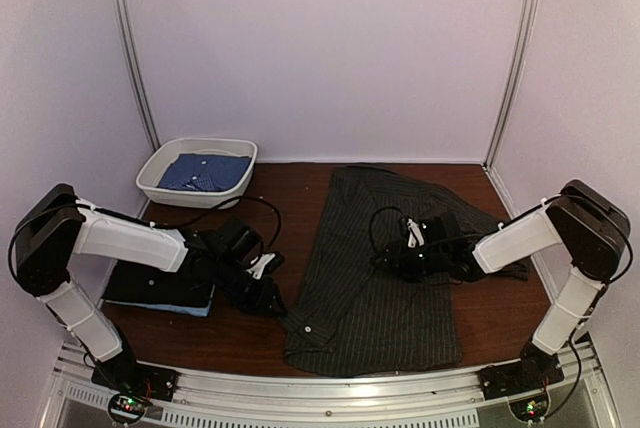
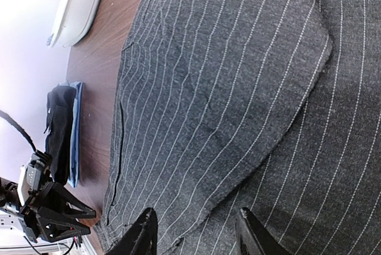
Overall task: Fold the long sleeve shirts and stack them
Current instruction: Smooth out the 1/3-folded shirt at the center of the board.
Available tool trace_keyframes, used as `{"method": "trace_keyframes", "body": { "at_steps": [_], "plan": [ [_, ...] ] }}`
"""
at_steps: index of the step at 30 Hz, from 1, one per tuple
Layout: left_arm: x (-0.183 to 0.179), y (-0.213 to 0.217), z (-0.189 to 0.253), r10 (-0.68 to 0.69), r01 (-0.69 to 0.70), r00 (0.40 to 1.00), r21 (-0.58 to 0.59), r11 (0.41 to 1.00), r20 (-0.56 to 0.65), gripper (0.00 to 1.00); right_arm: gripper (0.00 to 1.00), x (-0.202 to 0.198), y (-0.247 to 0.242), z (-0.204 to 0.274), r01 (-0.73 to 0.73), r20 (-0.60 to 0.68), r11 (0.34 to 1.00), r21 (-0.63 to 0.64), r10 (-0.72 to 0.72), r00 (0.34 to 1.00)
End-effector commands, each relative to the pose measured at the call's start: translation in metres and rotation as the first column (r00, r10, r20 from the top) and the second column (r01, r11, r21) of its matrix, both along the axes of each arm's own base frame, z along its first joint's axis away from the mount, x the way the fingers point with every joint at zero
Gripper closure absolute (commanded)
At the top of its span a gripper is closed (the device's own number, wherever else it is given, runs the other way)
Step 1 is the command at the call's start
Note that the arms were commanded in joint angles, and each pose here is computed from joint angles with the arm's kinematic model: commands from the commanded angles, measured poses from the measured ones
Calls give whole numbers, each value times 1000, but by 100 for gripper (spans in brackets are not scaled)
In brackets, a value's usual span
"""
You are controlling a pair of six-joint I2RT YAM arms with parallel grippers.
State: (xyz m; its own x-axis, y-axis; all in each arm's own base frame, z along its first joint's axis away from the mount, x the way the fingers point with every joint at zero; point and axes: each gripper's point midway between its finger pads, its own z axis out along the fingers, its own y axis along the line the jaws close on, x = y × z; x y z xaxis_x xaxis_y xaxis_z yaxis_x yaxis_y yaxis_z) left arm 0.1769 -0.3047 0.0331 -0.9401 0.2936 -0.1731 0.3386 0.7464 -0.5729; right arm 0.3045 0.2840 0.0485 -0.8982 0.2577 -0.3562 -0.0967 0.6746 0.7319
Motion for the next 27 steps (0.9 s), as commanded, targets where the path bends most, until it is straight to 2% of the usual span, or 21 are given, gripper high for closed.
{"method": "trace_keyframes", "body": {
  "at_steps": [1, 5, 11, 15, 22, 27],
  "plan": [
    [5, -9, 6, -6, 6, 1000, -11, 1000, 16, 68, 54, 6, 0, -5, 17, 1, 1000, 14, -17, 1000],
    [6, -11, 8, -11, 11, 1000, -7, 1000, 13, 79, 56, 9, 3, -11, 23, -8, 999, 23, -23, 1000],
    [5, -17, 12, -23, 24, 1000, -21, 1000, 5, 85, 65, 17, 10, -9, 31, -5, 998, 49, -31, 1000],
    [6, -20, 15, -29, 29, 1000, -25, 999, 1, 86, 74, 25, 11, -3, 36, 12, 999, 26, -36, 999],
    [4, -19, 17, -41, 41, 999, -10, 999, -7, 88, 98, 30, 7, -1, 36, 30, 998, -50, -35, 999],
    [2, -21, 20, -43, 43, 999, -16, 999, -13, 89, 100, 29, -4, -7, 53, 28, 993, -104, -50, 998]
  ]
}}
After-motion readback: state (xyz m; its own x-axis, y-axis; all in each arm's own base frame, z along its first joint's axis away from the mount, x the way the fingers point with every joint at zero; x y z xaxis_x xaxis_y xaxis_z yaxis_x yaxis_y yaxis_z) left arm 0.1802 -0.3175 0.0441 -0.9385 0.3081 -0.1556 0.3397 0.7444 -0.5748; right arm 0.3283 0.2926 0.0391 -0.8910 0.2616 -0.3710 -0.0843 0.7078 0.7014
